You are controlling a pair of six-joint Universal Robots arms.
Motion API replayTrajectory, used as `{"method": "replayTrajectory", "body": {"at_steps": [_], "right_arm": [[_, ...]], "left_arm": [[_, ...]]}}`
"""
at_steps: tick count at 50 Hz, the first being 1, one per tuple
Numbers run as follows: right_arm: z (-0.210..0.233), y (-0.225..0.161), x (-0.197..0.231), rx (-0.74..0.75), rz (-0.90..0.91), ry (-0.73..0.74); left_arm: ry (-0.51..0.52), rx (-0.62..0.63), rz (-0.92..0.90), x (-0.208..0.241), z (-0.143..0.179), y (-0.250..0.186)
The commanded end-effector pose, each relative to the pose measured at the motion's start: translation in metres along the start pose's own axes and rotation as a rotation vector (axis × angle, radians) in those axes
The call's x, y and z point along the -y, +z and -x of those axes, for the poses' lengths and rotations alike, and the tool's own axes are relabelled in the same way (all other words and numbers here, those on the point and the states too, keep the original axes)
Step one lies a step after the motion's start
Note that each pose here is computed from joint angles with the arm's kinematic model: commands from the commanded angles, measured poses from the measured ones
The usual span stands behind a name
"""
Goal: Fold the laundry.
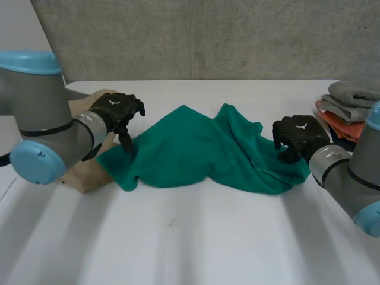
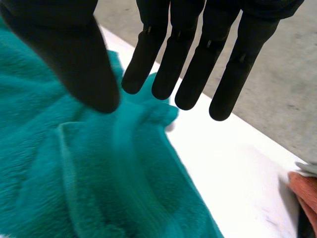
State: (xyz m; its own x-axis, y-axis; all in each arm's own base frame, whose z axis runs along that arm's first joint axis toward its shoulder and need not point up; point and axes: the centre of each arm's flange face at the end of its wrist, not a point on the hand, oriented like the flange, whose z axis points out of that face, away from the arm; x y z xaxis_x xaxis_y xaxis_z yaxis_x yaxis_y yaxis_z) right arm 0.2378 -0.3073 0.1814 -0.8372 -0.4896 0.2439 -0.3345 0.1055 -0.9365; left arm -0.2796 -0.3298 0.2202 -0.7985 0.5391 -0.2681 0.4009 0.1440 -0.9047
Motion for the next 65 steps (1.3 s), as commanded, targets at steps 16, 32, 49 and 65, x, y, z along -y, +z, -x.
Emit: {"method": "replayTrajectory", "body": {"at_steps": [16,32,49,65], "right_arm": [[0.009,0.008,-0.043,0.027,0.217,0.002],[0.017,0.012,-0.04,0.044,0.149,0.036],[-0.005,-0.039,0.059,0.001,-0.146,0.042],[-0.058,-0.053,0.158,-0.252,-0.449,-0.106]], "left_arm": [[0.204,-0.039,0.083,-0.031,-0.024,-0.018],[0.287,-0.091,0.096,-0.055,-0.052,-0.001],[0.429,0.005,0.123,-0.072,-0.053,0.024],[0.146,0.095,-0.32,0.084,-0.029,-0.105]]}}
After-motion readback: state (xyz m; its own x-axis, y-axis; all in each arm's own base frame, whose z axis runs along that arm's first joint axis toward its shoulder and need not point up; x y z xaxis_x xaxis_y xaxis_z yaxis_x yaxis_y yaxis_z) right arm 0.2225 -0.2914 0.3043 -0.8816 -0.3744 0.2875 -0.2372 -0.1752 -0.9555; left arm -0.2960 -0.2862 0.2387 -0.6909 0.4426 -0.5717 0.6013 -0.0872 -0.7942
